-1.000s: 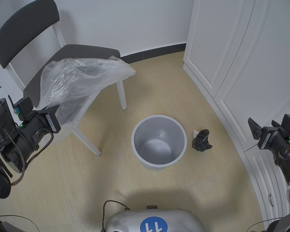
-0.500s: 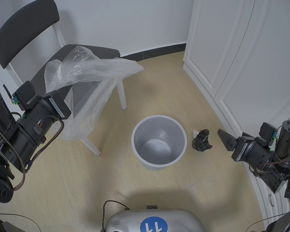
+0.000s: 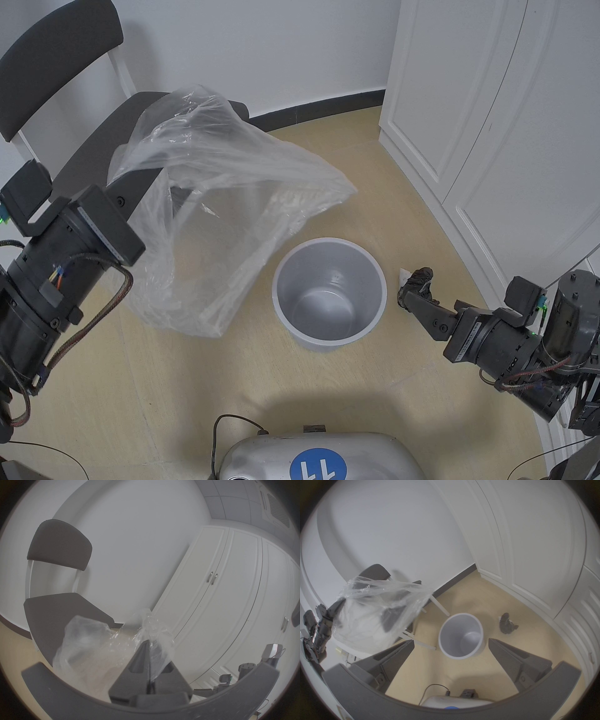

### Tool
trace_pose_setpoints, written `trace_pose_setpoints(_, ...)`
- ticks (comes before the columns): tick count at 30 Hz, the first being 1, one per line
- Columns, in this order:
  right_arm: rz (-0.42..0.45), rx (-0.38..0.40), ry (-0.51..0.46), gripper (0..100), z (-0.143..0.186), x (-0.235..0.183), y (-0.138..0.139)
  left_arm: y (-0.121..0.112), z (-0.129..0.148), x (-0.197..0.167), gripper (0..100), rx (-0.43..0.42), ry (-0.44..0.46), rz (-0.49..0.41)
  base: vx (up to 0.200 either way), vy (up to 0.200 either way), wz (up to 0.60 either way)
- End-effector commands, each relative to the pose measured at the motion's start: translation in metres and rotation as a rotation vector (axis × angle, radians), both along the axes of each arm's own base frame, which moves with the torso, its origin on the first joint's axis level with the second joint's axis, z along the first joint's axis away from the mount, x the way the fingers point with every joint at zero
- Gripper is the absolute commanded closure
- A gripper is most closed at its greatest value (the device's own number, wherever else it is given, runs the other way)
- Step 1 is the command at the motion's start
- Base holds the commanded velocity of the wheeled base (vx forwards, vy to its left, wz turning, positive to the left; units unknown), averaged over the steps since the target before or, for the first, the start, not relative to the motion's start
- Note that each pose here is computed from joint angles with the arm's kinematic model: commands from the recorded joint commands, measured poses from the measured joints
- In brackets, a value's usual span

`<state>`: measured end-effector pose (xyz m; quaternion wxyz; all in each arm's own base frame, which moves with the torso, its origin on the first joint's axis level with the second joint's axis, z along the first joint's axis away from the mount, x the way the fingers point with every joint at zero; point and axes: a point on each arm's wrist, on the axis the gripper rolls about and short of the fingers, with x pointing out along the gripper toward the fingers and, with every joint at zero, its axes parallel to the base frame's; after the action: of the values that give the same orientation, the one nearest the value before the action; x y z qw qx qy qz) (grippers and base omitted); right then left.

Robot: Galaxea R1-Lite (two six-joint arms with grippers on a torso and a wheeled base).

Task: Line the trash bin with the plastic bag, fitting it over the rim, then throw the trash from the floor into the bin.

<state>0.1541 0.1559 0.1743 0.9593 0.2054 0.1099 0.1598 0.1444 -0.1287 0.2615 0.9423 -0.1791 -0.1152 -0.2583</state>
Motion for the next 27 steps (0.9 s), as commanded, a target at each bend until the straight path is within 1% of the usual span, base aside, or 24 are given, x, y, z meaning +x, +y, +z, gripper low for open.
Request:
trace_pose_setpoints(1,0.063,-0.007,0.029,0,-0.020,0.003,0.009,-0.001,0.002,-0.005,100,-0.015,-0.005,-0.023,0.000,0.000,0.00)
trace_pose_setpoints(2,0.063,-0.007,0.029,0,-0.020,0.003,0.009,-0.001,0.002,-0.005,100,-0.015,-0.005,-0.023,0.000,0.000,0.00)
trace_pose_setpoints(4,0.078,0.028,0.012,0,-0.026,0.004,0.016,-0.003,0.005,-0.009,100,-0.040,-0.002,-0.054,0.000,0.000,0.00)
trace_pose_setpoints(7,0.085,0.054,-0.012,0,-0.027,0.004,0.019,-0.004,0.007,-0.014,100,-0.061,-0.009,-0.078,0.000,0.000,0.00)
trace_pose_setpoints(11,0.096,0.057,-0.015,0,-0.028,0.003,0.022,-0.004,0.009,-0.016,100,-0.090,-0.002,-0.096,0.000,0.000,0.00)
trace_pose_setpoints(14,0.098,0.060,-0.009,0,-0.029,0.003,0.024,-0.005,0.011,-0.023,100,-0.117,-0.002,-0.140,0.000,0.000,0.00)
trace_pose_setpoints(16,0.096,0.074,-0.007,0,-0.028,0.004,0.025,-0.005,0.012,-0.027,100,-0.127,-0.001,-0.158,0.000,0.000,0.00)
trace_pose_setpoints(20,0.091,0.084,-0.009,0,-0.027,0.004,0.024,-0.005,0.013,-0.028,100,-0.133,-0.001,-0.165,0.000,0.000,0.00)
trace_pose_setpoints(23,0.074,0.075,-0.011,0,-0.027,0.007,0.021,-0.004,0.013,-0.029,100,-0.134,-0.002,-0.166,0.000,0.000,0.00)
trace_pose_setpoints(27,0.004,0.051,-0.028,0,-0.025,0.020,0.005,-0.004,0.013,-0.029,100,-0.135,-0.002,-0.167,0.000,0.000,0.00)
